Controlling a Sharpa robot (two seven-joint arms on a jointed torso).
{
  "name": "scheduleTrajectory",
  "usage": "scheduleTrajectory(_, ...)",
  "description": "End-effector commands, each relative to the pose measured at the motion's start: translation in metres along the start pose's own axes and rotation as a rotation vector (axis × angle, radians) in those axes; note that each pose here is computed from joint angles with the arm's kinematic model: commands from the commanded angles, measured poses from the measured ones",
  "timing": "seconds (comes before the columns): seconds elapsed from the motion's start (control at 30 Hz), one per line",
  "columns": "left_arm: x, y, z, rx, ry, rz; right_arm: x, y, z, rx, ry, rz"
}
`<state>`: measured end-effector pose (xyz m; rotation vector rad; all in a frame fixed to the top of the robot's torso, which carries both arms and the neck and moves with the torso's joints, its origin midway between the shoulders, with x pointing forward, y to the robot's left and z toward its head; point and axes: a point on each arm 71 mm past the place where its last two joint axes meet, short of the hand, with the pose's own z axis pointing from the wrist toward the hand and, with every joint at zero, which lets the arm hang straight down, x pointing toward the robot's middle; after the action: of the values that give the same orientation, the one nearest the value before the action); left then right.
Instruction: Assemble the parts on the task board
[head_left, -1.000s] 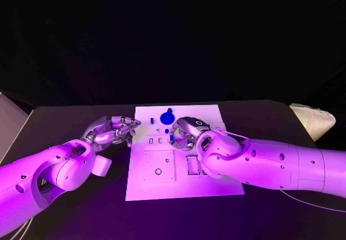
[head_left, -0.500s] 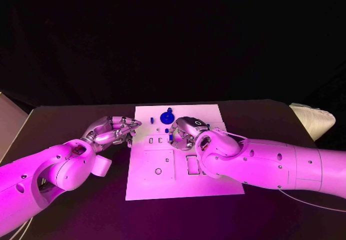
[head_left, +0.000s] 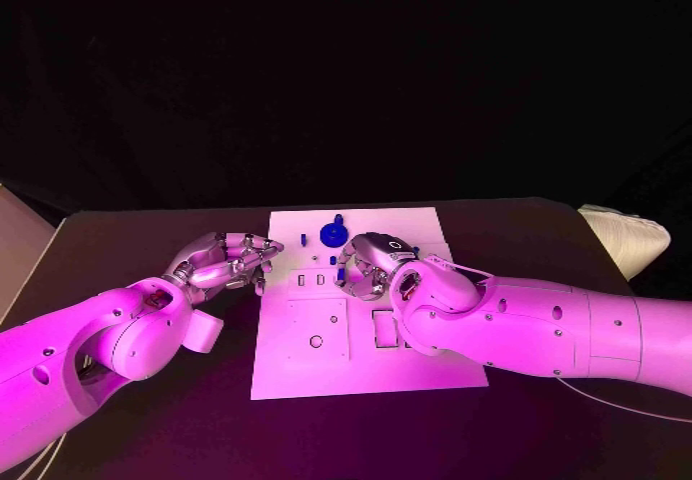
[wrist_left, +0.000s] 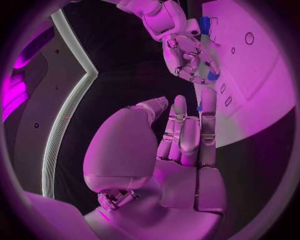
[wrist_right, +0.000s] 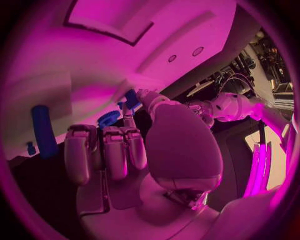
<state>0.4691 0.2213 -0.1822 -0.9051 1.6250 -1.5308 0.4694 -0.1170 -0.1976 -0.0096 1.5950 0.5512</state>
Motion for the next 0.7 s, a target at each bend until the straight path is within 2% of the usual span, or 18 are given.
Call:
scheduleTrajectory(0.03,0.003,-0.0003,0.0005,0.002,0.028,0.001,0.0024,-0.0006,-0.0004,-0.006,0.009,-0.012)
scheduleTrajectory(0.47,0.0036,0.0,0.0004,-0.003,0.039,0.005,0.0016,-0.0004,-0.0005,-0.019,-0.003,-0.001)
scheduleTrajectory(0.7,0.004,0.0002,0.0005,-0.005,0.043,0.007,-0.0002,0.0001,-0.0009,-0.026,-0.027,0.012)
